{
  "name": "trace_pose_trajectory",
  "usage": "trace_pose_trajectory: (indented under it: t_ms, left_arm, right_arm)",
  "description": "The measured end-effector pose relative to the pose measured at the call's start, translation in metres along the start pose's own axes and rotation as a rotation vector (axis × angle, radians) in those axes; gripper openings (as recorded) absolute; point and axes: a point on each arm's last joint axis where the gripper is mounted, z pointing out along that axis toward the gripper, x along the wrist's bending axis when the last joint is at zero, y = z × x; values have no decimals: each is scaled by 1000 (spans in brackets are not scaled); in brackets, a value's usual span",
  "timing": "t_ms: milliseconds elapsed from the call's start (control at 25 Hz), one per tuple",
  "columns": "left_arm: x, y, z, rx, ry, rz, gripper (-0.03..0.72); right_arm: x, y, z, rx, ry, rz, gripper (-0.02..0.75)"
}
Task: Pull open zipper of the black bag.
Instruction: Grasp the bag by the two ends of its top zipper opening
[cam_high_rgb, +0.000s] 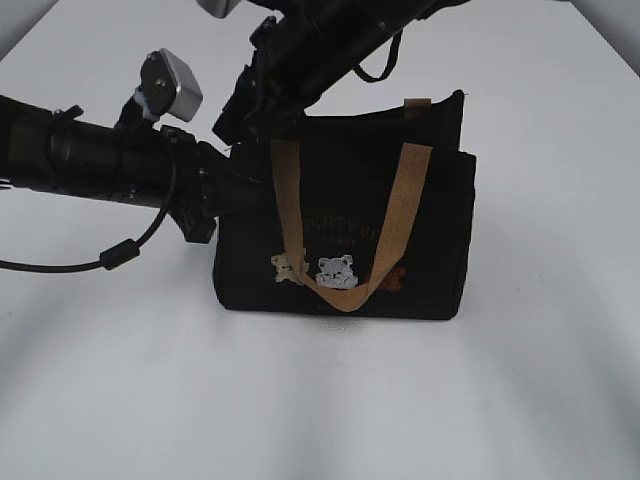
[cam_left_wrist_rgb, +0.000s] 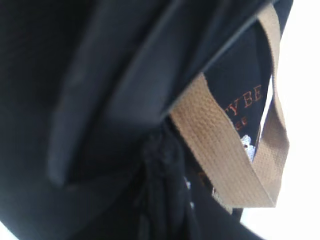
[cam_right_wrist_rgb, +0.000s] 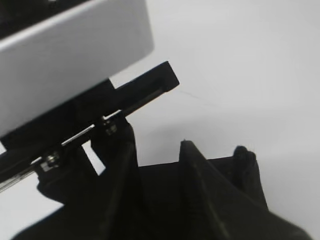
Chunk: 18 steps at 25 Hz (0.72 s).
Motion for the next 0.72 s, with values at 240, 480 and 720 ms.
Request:
trace_pose_trajectory:
  t_ms: [240,480,720]
  left_arm:
    - [0,0,0,0,-1,1,66]
    - [0,0,0,4,0,3,66]
    - [0,0,1,6,2,4,66]
  right_arm:
    - [-7,-11,14,43,-12,17,239]
    - [-13,-20,14,160,-94,-19,239]
    - [-13,-21,13,208,-131,1,241]
